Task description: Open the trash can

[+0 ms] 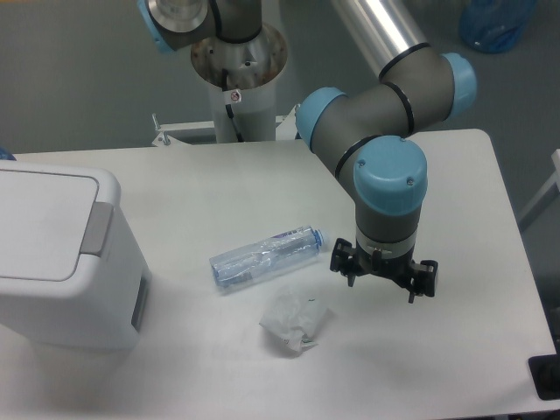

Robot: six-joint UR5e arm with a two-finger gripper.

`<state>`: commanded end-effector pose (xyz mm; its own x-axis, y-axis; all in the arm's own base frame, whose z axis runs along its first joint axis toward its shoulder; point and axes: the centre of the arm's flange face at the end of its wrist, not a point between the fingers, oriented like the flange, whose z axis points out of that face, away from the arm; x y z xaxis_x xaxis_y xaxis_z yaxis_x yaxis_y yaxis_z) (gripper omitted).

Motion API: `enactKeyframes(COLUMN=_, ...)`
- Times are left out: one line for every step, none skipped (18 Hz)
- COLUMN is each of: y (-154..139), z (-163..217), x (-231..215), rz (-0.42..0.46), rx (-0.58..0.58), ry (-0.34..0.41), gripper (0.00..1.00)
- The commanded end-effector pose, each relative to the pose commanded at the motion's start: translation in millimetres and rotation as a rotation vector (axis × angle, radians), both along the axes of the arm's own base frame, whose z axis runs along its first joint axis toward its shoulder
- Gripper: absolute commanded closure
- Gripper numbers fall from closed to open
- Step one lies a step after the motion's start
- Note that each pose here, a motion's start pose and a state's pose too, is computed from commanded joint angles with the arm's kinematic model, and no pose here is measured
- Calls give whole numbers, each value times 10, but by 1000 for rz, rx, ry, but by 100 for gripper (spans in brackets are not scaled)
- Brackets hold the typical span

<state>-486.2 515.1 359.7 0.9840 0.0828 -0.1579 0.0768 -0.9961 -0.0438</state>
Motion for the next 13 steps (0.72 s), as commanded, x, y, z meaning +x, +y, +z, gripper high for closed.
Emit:
enactKeyframes(y=-6, z=-10, x=8, rz=0, rx=-1, ry=-1, gripper=0)
enactKeyframes(y=-6, z=-18, x=11, rz=0, rx=-1, ry=-3, gripper=0)
enactKeyframes(y=-6, z=-18, x=11, rz=0, rx=-1, ry=-3, gripper=0)
enactKeyframes(y=-7, z=-18, x=10, rz=1, rx=-2, ry=-3, gripper=0)
enactKeyframes(y=-8, z=-24, x=11, rz=2, rx=-2, ry=-3, gripper=0)
enactKeyframes(y=-9, z=-32, x=12, rz=2, rx=0, ry=0, gripper=0)
enactKeyframes(y=-12, z=-17, x=18, rz=1, rx=3, ry=2, gripper=0)
enactKeyframes(y=-14, z=-6, x=21, rz=1, rx=4, ry=3, gripper=0)
enactKeyframes(y=-12, z=31, x=31, rz=2, rx=13, ry=2, gripper=0)
enactKeyframes(y=10, z=54, x=73, rz=-4, rx=14, ry=3, gripper=0)
enactKeyframes(y=69, z=44, x=143, rz=-14, rx=16, ry=-2, gripper=0)
enactKeyframes(y=115, z=76, x=207, rz=-7, rx=23, ry=0, gripper=0)
enactKeyframes(y=160, z=161, x=294, rz=10, rx=40, ry=6, gripper=0)
